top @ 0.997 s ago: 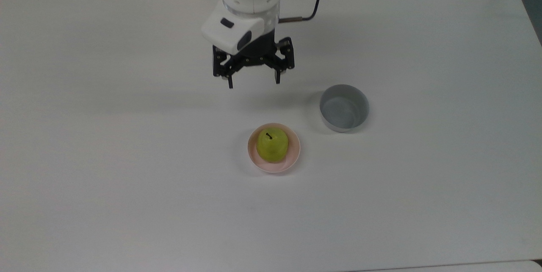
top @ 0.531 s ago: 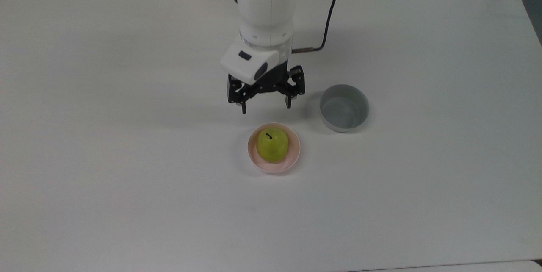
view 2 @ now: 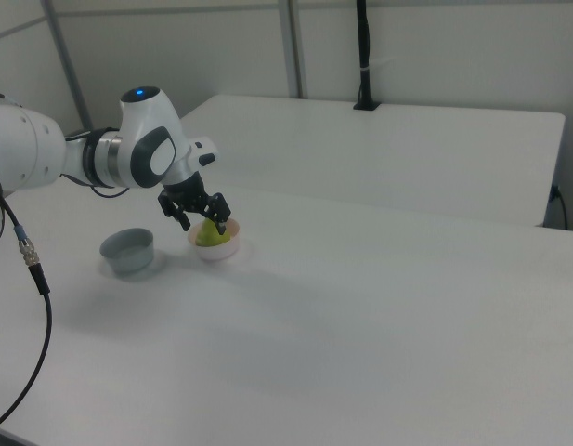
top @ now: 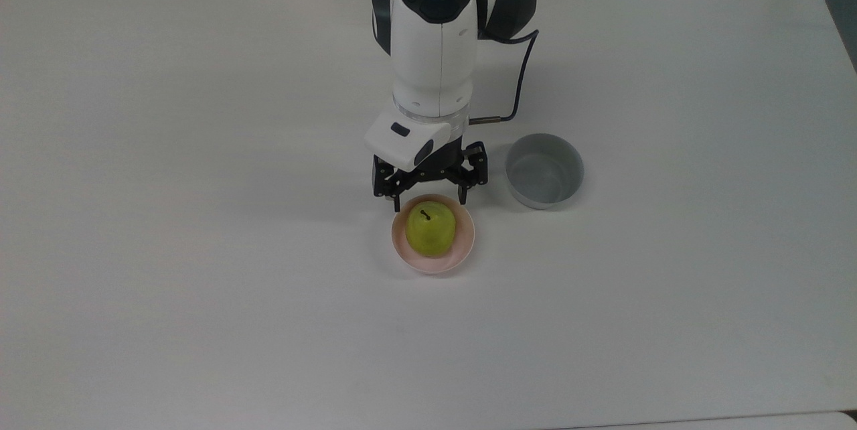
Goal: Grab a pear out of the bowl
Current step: 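Lower the gripper around the pear and close the fingers on it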
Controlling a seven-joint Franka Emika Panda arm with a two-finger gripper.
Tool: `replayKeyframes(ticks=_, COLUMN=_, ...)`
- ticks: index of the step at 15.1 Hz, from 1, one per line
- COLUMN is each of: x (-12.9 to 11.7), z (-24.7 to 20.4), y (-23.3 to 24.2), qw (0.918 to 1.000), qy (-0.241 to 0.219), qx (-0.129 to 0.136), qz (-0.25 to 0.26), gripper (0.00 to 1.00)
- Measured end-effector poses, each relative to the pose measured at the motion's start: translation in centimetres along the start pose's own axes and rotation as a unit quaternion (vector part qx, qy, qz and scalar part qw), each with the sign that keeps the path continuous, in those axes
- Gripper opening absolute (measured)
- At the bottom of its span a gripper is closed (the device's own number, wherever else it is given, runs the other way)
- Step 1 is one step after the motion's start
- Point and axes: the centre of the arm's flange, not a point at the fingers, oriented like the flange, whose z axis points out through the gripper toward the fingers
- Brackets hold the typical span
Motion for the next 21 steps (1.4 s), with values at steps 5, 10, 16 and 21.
replayKeyframes(ticks=5, x=0.5, z=1.0, y=-0.1, qw=0.9995, qy=0.029, qx=0.0, qz=0.009, gripper=0.94)
replayKeyframes(ticks=10, x=0.8, z=1.8, y=-0.1, qw=0.9989, qy=0.045, qx=0.0, qz=0.011, gripper=0.93)
replayKeyframes(ticks=16, x=0.7, z=2.4, y=-0.2, qw=0.9991, qy=0.041, qx=-0.008, qz=0.002, gripper=0.83)
replayKeyframes(ticks=21, x=0.7, z=2.5, y=-0.2, qw=0.9991, qy=0.041, qx=-0.014, qz=-0.005, gripper=0.7)
